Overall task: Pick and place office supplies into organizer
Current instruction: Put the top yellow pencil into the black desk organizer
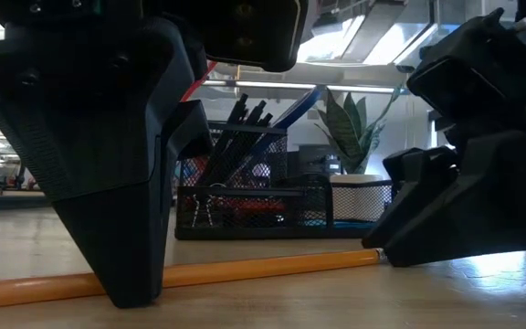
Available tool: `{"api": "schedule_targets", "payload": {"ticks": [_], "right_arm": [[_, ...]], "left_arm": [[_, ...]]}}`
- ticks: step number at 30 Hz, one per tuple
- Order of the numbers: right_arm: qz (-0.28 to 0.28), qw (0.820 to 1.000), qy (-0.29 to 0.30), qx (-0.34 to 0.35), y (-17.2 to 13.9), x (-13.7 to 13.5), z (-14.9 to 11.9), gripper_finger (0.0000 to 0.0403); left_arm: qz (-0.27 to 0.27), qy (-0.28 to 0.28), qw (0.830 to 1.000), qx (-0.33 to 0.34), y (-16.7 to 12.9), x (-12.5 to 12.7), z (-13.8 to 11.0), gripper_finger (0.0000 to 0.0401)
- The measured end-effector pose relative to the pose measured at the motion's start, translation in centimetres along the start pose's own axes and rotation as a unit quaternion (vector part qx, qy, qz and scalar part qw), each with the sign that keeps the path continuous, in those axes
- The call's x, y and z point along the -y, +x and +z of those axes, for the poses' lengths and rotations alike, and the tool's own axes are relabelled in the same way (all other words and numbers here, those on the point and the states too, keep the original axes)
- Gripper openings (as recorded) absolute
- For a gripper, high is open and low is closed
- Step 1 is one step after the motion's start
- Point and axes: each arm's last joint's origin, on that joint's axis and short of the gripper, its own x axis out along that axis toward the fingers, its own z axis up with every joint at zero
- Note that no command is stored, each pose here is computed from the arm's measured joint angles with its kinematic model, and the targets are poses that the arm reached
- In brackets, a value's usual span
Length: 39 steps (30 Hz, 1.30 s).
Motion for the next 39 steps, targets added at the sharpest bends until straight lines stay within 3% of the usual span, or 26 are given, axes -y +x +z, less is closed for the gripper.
{"api": "schedule_targets", "payload": {"ticks": [28, 39], "right_arm": [[-0.001, 1.000, -0.020, -0.011, 0.0, 0.1, -0.3, 0.0119], [-0.003, 0.999, -0.013, 0.032, 1.3, 0.0, -1.7, 0.0119]], "left_arm": [[0.012, 0.063, 0.998, 0.009, 0.0, -1.2, 0.9, 0.0001], [0.010, 0.062, 0.998, 0.007, 0.0, -1.2, 0.9, 0.0003]]}}
